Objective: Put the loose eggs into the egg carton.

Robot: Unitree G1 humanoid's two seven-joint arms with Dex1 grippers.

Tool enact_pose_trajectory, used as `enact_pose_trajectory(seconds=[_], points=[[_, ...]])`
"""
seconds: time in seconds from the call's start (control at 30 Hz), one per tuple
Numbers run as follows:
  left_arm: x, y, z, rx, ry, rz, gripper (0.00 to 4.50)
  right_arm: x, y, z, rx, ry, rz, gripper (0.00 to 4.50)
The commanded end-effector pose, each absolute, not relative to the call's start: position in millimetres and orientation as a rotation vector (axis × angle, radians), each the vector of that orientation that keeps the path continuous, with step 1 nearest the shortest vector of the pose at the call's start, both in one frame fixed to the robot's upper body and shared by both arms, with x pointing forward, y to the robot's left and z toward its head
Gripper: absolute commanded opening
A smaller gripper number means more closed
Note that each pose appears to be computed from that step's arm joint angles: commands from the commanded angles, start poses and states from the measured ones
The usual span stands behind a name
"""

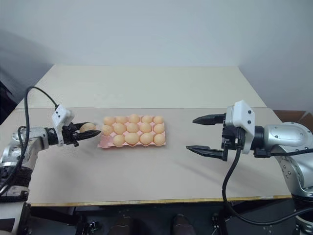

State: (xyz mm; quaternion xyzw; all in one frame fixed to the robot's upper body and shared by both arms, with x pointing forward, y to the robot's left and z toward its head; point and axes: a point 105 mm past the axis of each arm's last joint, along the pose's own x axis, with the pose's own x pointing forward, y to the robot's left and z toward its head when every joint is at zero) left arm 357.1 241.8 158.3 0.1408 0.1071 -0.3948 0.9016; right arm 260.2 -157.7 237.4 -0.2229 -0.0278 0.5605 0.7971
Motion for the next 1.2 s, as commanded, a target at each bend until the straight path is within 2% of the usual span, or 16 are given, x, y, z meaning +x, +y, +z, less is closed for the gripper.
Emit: enact_pose_trajectory(seconds=[0.03,0.2,0.23,0.43,0.53,0.7,0.97,1.2], points=[[351.9,226.7,157.0,0.288,0.222,-0.876,2.04,258.1,-155.5,248.2,-0.497,-0.107,1.207,4.50],[352.7,219.4,140.3,0.306,0.276,-0.895,2.04,256.1,-157.0,248.5,-0.499,-0.107,1.197,4.50],[353.1,218.0,139.4,0.293,0.277,-0.900,2.62,255.7,-157.3,248.3,-0.498,-0.107,1.194,4.50],[354.5,215.4,148.6,0.270,0.255,-0.913,4.47,255.1,-158.0,247.9,-0.499,-0.105,1.185,4.50],[350.8,222.5,163.0,0.299,0.216,-0.900,4.47,254.4,-158.0,248.2,-0.498,-0.108,1.184,4.50],[328.6,241.8,195.2,0.355,0.147,-0.868,4.47,253.4,-157.6,246.8,-0.492,-0.108,1.187,4.50],[266.4,271.0,221.9,0.394,0.127,-0.815,4.47,255.2,-159.9,245.0,-0.485,-0.098,1.206,4.50],[214.2,271.7,217.3,0.377,0.177,-0.821,4.47,256.3,-169.0,239.0,-0.471,-0.057,1.234,4.50]])
